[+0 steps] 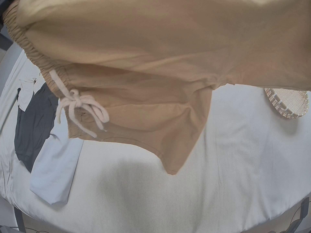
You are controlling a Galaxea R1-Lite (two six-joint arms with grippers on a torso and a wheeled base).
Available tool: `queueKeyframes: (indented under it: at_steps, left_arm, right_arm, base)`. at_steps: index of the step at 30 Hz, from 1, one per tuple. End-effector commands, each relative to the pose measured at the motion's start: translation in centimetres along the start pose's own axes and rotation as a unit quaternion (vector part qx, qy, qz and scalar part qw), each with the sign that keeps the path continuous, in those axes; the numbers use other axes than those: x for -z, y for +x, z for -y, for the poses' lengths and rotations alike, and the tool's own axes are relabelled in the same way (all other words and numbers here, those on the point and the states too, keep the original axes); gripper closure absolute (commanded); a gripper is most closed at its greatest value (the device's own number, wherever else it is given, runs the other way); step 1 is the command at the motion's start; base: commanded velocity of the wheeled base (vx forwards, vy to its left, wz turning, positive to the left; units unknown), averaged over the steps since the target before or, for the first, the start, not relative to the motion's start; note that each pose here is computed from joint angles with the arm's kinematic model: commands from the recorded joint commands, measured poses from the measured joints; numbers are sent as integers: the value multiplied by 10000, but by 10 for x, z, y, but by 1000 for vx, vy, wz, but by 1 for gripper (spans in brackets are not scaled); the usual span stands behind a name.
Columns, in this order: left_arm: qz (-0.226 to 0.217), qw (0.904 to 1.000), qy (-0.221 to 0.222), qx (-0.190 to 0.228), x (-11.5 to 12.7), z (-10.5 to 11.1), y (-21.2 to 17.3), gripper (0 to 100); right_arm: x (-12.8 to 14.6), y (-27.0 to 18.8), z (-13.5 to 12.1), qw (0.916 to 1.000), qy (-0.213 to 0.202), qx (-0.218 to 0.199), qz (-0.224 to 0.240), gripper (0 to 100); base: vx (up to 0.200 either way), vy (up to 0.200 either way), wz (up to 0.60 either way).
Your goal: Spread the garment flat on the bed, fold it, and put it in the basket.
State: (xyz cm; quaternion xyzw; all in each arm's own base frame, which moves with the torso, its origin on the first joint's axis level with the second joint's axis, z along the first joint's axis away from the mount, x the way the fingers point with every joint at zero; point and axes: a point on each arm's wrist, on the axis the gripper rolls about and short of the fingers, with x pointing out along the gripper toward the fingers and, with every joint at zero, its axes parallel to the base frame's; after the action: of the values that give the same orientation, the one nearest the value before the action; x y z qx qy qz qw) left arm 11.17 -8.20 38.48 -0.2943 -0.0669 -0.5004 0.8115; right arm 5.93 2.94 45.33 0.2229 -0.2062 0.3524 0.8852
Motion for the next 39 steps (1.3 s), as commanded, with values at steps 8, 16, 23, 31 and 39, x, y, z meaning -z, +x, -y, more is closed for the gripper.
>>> queueKeyframes:
  at_steps: [8, 16, 23, 31, 39]
  left_arm:
    - [-330, 9984, -267, -371, 11, 2, -21, 100]
    - [-752, 9899, -528, -1078, 23, 6, -51, 100]
    - [-725, 9837, -502, -1565, 23, -10, -45, 100]
    - [-658, 9788, -597, -1844, 24, -33, -31, 100]
    - [-353, 9779, -614, -1965, 22, -73, -4, 100]
  right_arm:
    - [-11, -22, -14, 9981, 113, -194, -574, 100]
    - [82, -49, 24, 9852, 519, 372, -1593, 100]
    - [107, -32, 45, 9836, 745, 557, -1543, 100]
    - [124, -5, 66, 9799, 1000, 706, -1575, 100]
    - [144, 29, 94, 9817, 932, 775, -1469, 100]
  base:
    - [0, 0, 0]
    - [0, 0, 0]
    - [0, 0, 0]
    - [0, 0, 0]
    - [0, 0, 0]
